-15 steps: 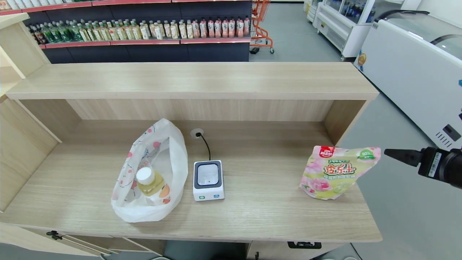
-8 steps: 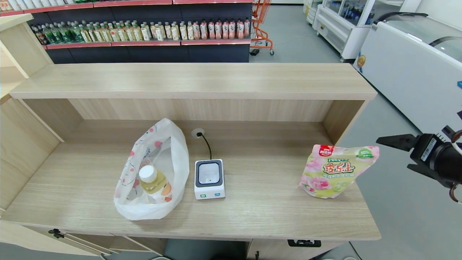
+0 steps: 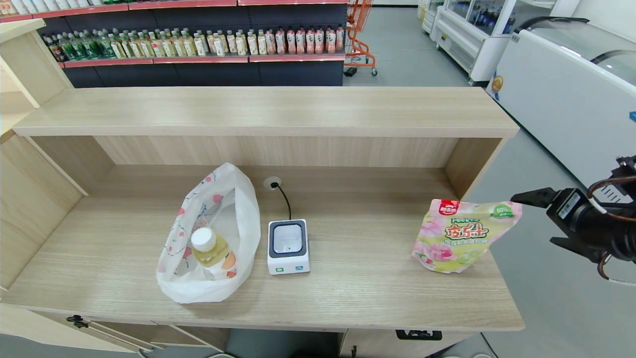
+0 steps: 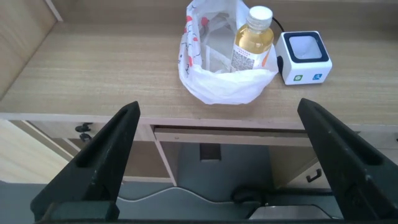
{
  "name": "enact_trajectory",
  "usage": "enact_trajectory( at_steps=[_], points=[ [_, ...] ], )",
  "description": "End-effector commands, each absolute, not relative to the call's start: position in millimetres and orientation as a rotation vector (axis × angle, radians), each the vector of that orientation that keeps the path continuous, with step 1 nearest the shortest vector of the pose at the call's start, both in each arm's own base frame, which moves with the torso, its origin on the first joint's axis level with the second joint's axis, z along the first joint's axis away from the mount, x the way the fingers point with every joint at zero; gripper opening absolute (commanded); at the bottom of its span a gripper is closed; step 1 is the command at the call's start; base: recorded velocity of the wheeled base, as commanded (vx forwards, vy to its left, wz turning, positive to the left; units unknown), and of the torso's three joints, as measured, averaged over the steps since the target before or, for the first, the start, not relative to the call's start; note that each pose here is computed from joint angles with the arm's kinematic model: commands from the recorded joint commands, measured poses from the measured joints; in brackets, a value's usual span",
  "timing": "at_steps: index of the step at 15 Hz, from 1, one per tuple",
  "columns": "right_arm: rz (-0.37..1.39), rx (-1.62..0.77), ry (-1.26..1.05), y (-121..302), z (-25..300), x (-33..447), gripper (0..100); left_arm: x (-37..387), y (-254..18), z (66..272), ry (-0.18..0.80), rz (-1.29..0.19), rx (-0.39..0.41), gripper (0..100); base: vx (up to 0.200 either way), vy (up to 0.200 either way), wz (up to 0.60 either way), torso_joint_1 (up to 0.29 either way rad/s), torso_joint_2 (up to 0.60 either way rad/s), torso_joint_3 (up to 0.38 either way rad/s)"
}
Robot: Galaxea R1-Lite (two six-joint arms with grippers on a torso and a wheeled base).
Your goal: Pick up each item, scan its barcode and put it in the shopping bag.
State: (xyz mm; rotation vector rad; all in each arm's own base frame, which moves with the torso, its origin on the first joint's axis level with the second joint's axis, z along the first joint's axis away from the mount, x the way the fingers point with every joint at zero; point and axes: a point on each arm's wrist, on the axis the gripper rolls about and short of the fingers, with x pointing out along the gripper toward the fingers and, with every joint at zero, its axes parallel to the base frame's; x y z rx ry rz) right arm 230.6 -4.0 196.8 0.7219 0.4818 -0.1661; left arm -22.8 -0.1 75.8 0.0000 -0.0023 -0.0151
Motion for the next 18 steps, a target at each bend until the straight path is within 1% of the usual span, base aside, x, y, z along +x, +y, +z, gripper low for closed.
enact_trajectory(
  at_steps=[1, 3, 7, 9, 13, 15, 18],
  points=[
    [-0.203, 0.754, 0.526, -5.6, 183.5, 244.2, 100, -22.7, -0.1, 75.8, -0.002, -0.015, 0.000, 100, 0.000, 0.000, 0.00, 0.000, 0.00, 0.000],
    [-0.216, 0.771, 0.541, -5.9, 175.9, 252.3, 100, -22.7, -0.1, 75.8, -0.002, -0.015, 0.000, 100, 0.000, 0.000, 0.00, 0.000, 0.00, 0.000],
    [-0.227, 0.785, 0.578, -5.6, 150.1, 281.2, 100, -22.8, -0.1, 75.8, -0.003, -0.015, 0.000, 100, 0.000, 0.000, 0.00, 0.000, 0.00, 0.000],
    [-0.234, 0.776, 0.631, -1.8, 131.7, 289.1, 100, -22.8, -0.1, 75.8, -0.003, -0.015, 0.000, 100, 0.000, 0.000, 0.00, 0.000, 0.00, 0.000],
    [-0.195, 0.721, 0.669, 8.3, 109.3, 303.9, 100, -22.8, -0.1, 75.8, -0.003, -0.015, 0.000, 100, 0.000, 0.000, 0.00, 0.000, 0.00, 0.000],
    [-0.162, 0.707, 0.652, 14.9, 111.4, 305.3, 100, -22.8, -0.1, 75.8, -0.003, -0.015, 0.000, 100, 0.000, 0.000, 0.00, 0.000, 0.00, 0.000],
    [-0.064, 0.679, 0.540, 24.2, 149.6, 275.1, 100, -22.7, -0.1, 75.8, -0.002, -0.015, 0.000, 100, 0.000, 0.000, 0.00, 0.000, 0.00, 0.000]
  ],
)
